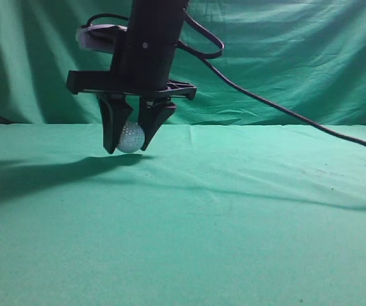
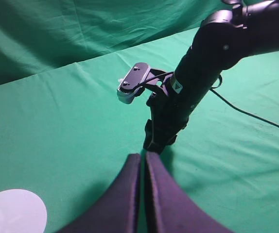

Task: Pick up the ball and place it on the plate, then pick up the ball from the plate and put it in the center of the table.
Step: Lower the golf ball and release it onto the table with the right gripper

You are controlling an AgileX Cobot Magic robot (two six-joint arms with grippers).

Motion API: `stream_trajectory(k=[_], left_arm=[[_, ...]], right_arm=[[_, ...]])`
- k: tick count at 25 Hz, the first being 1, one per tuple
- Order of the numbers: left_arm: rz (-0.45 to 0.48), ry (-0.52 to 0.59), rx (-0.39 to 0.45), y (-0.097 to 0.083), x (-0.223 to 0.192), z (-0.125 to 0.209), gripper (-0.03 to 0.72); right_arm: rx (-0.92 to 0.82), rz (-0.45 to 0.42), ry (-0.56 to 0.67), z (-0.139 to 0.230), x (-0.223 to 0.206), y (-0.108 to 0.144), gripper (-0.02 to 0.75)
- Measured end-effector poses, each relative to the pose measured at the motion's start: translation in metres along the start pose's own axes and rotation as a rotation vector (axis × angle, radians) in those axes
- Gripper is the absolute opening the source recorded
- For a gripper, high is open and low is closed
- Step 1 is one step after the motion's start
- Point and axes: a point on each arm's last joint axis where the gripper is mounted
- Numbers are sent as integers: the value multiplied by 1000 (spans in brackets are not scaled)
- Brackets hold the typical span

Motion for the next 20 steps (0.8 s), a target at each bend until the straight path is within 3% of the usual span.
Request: stream_trajectory(k=[2,7,14,20], left_arm=[[0,0,0,0,0,0,0],[0,0,0,0,0,0,0],[1,0,2,0,0,0,0],[2,0,3,0,0,0,0]], right_arm=[[0,0,2,0,-2,0,318],[-1,-1,3,0,-2,0,493],[11,-6,-3,-14,19,1,506],[25,-14,25,-29,79,4,506]])
Point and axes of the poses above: a point on each arm's last joint axis where the gripper is mounted, x pointing back along that axis away from the gripper, y along the wrist's bending axis when the last joint is at zero, z = x × y, and after that the axes turned 2 degrees about -x, right-handed
